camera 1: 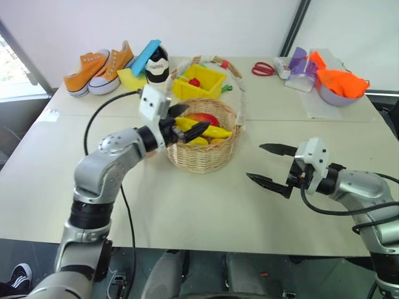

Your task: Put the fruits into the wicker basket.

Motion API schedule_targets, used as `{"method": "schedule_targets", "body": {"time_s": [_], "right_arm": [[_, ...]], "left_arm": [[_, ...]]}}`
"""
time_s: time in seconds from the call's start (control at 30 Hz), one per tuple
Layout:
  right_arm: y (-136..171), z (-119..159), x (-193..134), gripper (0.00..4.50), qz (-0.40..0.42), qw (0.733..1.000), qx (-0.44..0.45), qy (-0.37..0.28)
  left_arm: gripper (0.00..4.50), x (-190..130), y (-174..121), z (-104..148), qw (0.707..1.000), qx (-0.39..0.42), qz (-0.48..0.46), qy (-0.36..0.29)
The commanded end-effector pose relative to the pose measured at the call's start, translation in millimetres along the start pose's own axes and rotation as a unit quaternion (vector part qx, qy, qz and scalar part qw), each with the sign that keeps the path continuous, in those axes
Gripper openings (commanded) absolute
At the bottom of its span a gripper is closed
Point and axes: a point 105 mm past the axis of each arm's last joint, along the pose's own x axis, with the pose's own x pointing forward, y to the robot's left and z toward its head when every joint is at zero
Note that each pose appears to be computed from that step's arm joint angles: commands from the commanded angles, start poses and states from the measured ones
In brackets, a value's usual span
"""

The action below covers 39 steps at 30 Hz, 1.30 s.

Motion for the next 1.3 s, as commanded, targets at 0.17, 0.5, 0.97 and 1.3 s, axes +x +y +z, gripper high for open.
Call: {"method": "schedule_targets", "body": {"time_s": [0.17,0.5,0.97,1.3], "right_arm": [[7,5,2,4.5,-0.024,0.999,0.003,-0.037],[5,8,9,4.5,-0.018,0.999,-0.003,-0.045],[7,10,10,4.5,-0.016,0.999,-0.006,-0.043],[5,14,13,4.5,-0.02,0.999,-0.012,-0.048]], "left_arm": [[4.41,-87,17,5,0.997,0.032,0.061,-0.026],[4.41,-114,85,-44,0.968,0.022,0.251,0.005],[4.41,-74,95,-80,0.958,-0.017,0.282,0.048],[3.87,-55,84,-107,0.96,-0.059,0.246,0.117]]}}
